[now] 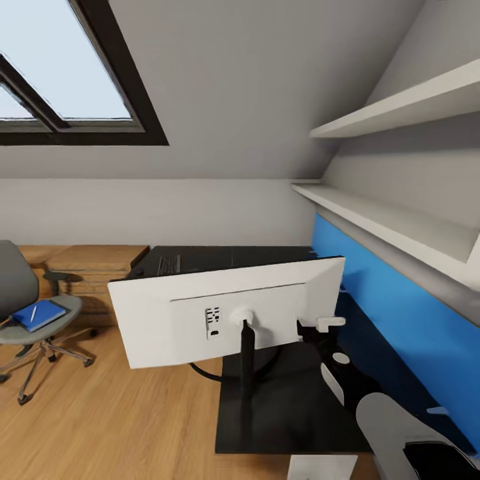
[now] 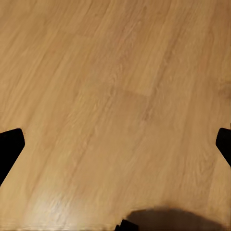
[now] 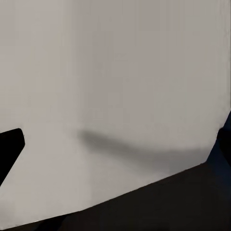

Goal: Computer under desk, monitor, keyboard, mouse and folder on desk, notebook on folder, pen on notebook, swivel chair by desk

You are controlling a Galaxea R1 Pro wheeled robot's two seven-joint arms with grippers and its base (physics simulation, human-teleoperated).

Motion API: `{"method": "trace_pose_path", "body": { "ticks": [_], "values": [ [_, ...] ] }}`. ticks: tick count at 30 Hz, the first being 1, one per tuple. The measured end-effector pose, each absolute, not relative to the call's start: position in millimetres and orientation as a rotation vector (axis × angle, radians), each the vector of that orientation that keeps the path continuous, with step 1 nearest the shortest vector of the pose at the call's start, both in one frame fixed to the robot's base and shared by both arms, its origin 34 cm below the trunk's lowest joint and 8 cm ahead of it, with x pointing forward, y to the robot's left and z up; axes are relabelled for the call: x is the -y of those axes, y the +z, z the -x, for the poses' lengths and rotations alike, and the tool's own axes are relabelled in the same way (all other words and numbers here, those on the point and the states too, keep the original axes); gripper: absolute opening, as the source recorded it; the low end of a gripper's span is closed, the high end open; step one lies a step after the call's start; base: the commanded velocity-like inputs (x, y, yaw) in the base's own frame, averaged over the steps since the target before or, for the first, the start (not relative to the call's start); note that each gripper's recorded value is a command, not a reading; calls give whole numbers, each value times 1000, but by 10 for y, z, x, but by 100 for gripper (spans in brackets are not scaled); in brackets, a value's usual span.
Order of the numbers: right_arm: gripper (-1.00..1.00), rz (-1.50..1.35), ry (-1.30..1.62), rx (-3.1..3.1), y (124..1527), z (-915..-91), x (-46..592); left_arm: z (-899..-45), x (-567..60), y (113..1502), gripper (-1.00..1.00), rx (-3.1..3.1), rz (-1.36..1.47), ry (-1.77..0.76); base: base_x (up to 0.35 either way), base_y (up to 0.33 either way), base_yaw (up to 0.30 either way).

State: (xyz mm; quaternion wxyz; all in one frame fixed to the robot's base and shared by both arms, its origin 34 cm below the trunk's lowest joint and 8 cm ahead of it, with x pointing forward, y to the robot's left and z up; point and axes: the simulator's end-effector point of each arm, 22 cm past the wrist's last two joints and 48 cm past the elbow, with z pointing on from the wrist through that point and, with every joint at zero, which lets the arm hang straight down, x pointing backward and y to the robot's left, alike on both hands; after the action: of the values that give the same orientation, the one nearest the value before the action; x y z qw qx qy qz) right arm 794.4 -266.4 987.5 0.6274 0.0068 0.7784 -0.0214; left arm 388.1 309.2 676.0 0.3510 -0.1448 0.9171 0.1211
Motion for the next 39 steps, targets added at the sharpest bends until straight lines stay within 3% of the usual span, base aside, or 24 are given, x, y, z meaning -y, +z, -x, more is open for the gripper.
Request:
{"method": "trace_pose_path", "body": {
  "ticks": [15, 27, 39],
  "values": [
    [100, -14, -48, -1784, 9873, -7938, 2656, -3879, -3092, 6762, 100, -2375, 375, 314, -16, -66, 42],
    [100, -11, -45, -1784, 9871, -7936, 2644, -3879, -3089, 6761, 100, -2375, 375, 313, 0, -245, 158],
    [100, 107, -54, -1782, 9856, -7927, 2484, -3881, -3048, 6757, 100, -2377, 370, 305, 0, -22, 10]
  ]
}}
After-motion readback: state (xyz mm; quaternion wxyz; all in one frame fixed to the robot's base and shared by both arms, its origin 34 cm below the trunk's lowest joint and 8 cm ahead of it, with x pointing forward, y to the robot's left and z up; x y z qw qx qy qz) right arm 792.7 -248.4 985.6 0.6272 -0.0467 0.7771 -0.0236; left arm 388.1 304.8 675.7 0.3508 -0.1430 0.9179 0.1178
